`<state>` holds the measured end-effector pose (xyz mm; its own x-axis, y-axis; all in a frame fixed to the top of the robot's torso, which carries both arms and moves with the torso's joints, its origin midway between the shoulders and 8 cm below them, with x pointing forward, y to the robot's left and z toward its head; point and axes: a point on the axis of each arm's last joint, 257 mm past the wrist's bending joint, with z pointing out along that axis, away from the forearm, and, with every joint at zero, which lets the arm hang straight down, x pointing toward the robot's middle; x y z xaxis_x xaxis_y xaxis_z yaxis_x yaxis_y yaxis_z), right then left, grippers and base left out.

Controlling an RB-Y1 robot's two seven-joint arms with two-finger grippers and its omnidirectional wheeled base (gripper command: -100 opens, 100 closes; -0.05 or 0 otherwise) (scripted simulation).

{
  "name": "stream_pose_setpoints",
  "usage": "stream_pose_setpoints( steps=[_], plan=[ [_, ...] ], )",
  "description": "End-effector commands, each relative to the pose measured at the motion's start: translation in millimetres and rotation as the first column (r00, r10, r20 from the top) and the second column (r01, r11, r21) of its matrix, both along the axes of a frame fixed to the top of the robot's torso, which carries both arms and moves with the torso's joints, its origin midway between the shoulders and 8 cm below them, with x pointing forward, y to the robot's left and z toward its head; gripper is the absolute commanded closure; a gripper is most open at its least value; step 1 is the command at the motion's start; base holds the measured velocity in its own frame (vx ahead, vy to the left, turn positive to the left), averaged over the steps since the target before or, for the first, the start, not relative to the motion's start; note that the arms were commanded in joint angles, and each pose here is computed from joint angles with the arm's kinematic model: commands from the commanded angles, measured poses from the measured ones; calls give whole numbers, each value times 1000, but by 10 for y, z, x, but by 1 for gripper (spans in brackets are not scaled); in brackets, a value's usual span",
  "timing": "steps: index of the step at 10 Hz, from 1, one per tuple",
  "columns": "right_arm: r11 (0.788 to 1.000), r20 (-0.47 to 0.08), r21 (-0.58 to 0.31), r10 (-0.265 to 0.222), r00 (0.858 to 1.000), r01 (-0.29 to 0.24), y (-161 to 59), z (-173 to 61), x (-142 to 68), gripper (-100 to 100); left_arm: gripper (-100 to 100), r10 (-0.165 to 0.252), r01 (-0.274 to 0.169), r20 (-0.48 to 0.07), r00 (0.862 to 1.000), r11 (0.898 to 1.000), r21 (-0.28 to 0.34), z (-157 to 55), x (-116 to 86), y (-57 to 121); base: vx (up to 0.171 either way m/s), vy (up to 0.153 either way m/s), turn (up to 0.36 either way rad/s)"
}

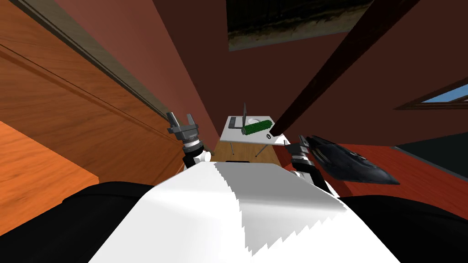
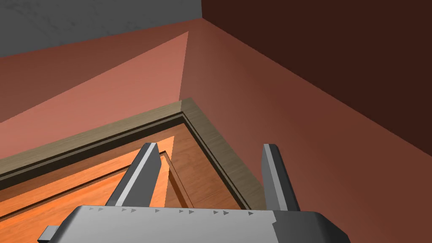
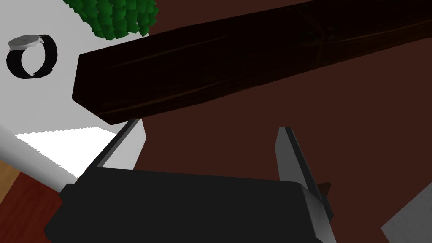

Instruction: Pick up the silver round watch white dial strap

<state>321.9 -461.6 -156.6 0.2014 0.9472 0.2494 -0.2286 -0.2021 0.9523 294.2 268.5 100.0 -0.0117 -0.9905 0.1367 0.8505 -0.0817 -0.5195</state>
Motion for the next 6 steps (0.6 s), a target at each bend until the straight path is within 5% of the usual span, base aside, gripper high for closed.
stream_pose_setpoints(
  steps=[1, 6],
  plan=[
    [998, -52, 64, -25, 998, 29, -248, -169, -108, -100, 0, 0, 0, 0, 1000, 1000, 0, 0, 0, 0, -14, 73, 169],
    [967, -122, 229, -85, 989, 112, -722, -442, -355, -100, 0, 0, 0, 0, 1000, 1000, 0, 0, 0, 0, -30, 59, 149]
  ],
)
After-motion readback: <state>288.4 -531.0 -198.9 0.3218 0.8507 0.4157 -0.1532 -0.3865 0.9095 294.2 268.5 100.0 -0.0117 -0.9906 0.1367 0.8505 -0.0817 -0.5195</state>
